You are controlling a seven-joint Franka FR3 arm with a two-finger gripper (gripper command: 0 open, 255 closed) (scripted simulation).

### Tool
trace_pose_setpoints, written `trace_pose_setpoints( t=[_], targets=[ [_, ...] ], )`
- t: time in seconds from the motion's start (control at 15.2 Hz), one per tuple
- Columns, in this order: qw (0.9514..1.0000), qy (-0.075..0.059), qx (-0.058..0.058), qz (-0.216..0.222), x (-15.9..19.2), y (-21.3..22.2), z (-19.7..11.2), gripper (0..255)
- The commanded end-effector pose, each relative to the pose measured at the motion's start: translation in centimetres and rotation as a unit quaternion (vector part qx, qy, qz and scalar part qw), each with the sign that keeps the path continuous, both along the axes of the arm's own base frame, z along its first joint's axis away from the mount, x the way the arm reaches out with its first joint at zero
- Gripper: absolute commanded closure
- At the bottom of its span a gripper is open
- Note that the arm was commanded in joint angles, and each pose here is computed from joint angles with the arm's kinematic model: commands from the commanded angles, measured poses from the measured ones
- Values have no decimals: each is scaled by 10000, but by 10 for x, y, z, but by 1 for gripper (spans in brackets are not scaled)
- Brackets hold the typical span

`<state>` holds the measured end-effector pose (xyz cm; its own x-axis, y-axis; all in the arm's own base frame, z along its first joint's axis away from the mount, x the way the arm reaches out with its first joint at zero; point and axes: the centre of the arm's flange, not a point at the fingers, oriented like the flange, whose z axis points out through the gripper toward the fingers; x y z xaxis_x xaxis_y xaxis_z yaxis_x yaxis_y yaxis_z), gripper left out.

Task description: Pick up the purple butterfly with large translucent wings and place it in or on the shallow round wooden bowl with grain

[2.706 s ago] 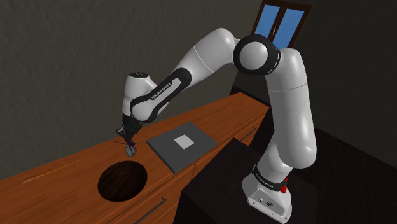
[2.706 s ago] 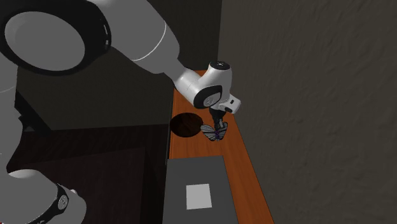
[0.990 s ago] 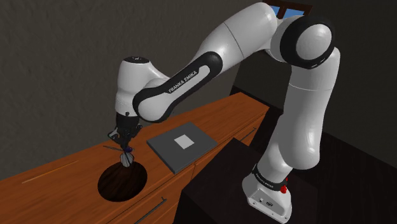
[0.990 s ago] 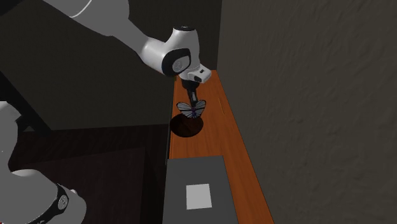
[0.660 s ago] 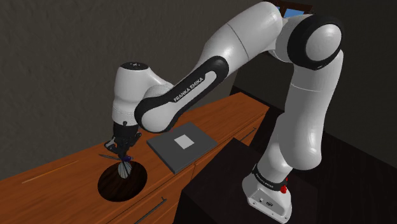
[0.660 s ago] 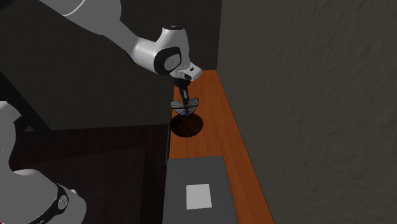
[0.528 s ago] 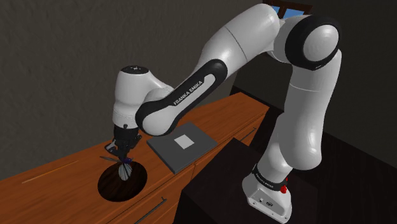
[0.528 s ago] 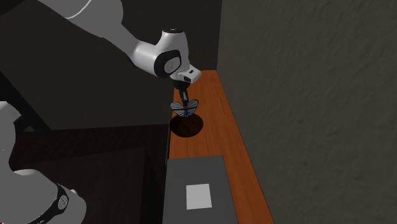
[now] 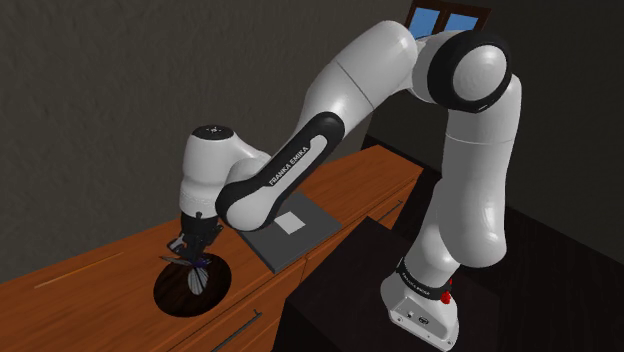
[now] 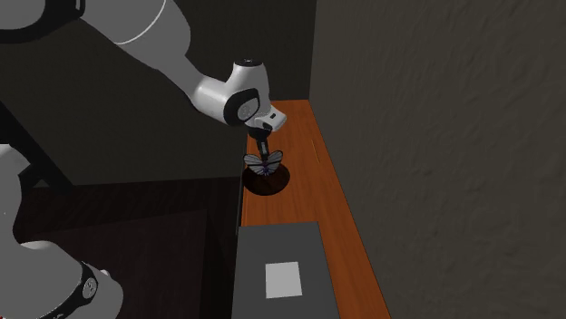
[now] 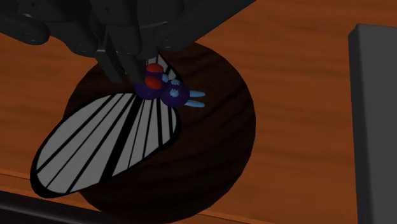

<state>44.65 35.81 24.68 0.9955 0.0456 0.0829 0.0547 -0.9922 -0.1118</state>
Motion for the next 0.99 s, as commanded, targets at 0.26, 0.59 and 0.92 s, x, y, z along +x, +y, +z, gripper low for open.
trace_pose_setpoints(
  t=[0.26,0.59,0.92],
  targets=[
    [10000,-2,1,1,0,1,-31,255],
    [10000,-2,1,1,0,1,-31,255],
    [10000,-2,1,1,0,1,-31,0]
  ],
)
